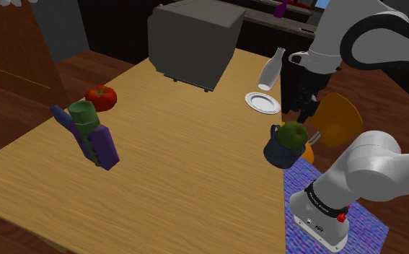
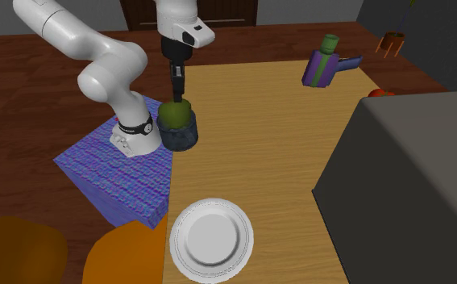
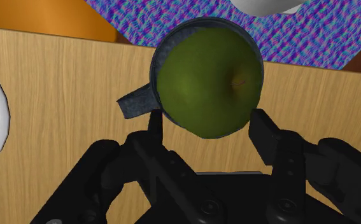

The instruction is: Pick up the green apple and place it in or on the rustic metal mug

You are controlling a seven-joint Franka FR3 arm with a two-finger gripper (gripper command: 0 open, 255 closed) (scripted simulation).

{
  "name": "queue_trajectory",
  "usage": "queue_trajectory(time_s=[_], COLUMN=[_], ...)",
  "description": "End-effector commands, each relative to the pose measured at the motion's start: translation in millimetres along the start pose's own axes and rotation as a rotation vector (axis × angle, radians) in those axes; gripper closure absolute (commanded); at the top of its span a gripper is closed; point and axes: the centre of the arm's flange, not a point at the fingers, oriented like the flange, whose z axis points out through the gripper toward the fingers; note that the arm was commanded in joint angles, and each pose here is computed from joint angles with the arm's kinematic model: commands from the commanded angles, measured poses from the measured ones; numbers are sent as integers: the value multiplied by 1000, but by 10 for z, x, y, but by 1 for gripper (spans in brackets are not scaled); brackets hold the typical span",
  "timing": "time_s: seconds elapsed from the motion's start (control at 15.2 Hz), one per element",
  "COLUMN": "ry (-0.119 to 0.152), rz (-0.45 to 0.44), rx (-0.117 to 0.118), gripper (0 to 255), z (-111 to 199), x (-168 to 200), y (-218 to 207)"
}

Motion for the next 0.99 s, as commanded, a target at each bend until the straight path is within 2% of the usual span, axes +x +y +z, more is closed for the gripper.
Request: queue_trajectory(time_s=[0.0, 0.2, 0.46, 0.92], ry=[0, 0, 0, 0], rz=[0, 0, 0, 0], rx=[0, 0, 0, 0], gripper=[0, 0, 0, 0], z=[0, 0, -500, -500], x=[0, 0, 0, 0], y=[0, 0, 0, 0])
